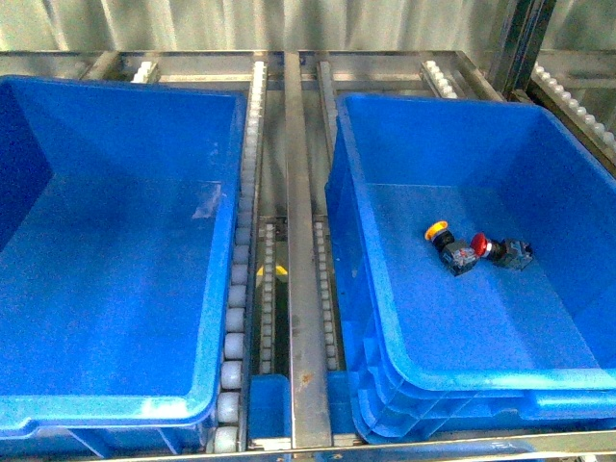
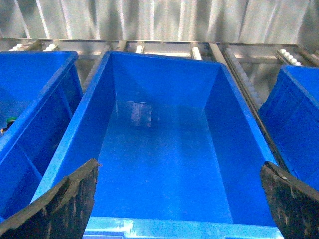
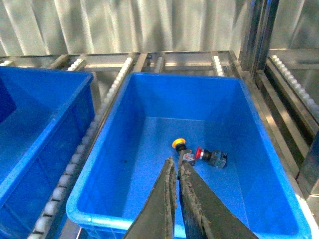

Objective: Pick red and yellow buttons and place in box

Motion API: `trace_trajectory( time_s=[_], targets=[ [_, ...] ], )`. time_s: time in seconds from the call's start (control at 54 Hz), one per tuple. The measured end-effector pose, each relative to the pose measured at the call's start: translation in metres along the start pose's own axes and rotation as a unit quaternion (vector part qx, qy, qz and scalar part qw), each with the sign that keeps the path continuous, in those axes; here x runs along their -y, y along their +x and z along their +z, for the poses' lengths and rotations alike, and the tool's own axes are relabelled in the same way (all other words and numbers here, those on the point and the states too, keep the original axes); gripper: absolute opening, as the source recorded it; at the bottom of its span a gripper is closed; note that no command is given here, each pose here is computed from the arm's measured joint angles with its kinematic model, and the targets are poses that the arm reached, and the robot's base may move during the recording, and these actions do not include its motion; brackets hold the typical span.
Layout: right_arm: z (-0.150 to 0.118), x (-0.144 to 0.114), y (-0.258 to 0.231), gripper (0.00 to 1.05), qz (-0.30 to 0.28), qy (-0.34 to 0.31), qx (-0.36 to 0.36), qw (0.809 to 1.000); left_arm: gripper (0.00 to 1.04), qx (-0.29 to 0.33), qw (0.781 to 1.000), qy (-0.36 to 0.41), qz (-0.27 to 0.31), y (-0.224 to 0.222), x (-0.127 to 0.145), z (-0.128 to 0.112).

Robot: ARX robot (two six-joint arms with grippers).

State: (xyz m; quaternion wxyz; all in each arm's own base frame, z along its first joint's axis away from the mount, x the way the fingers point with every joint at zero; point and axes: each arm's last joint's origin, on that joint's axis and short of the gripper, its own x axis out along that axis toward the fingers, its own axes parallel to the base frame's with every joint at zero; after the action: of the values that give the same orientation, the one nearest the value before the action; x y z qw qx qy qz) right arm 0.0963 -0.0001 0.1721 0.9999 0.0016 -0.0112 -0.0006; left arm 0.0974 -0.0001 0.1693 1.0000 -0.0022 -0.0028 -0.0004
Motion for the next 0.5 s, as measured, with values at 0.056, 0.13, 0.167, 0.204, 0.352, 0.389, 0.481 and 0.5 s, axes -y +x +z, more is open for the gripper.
trace_trajectory(
  time_s=[0.056, 0.13, 0.167, 0.204, 0.352, 0.389, 0.481, 0.5],
  targets=[
    [0.0, 0.0, 0.0, 0.03, 0.0, 0.0, 0.0, 1.0, 0.97, 0.0, 1.0, 0.0, 0.0, 0.0, 0.0, 0.0],
    [0.0, 0.0, 0.0, 0.03, 0.0, 0.0, 0.0, 1.0, 0.97, 0.0, 1.0, 0.0, 0.0, 0.0, 0.0, 0.0],
    [0.0, 0.0, 0.0, 0.03, 0.0, 0.0, 0.0, 1.0, 0.97, 0.0, 1.0, 0.0, 0.0, 0.0, 0.0, 0.0],
    [0.0, 0.0, 0.0, 0.03, 0.0, 0.0, 0.0, 1.0, 0.97, 0.0, 1.0, 0.0, 0.0, 0.0, 0.0, 0.0],
    [0.0, 0.0, 0.0, 0.09, 0.0, 0.0, 0.0, 1.0, 0.97, 0.0, 1.0, 0.0, 0.0, 0.0, 0.0, 0.0],
    [0.0, 0.0, 0.0, 0.16, 0.0, 0.0, 0.0, 1.0, 0.97, 0.0, 1.0, 0.0, 0.0, 0.0, 0.0, 0.0],
    [0.0, 0.0, 0.0, 0.35, 0.0, 0.0, 0.0, 1.0, 0.97, 0.0, 1.0, 0.0, 0.0, 0.0, 0.0, 0.0],
    [0.0, 0.0, 0.0, 0.39, 0.0, 0.0, 0.0, 1.0, 0.97, 0.0, 1.0, 0.0, 0.0, 0.0, 0.0, 0.0]
  ],
)
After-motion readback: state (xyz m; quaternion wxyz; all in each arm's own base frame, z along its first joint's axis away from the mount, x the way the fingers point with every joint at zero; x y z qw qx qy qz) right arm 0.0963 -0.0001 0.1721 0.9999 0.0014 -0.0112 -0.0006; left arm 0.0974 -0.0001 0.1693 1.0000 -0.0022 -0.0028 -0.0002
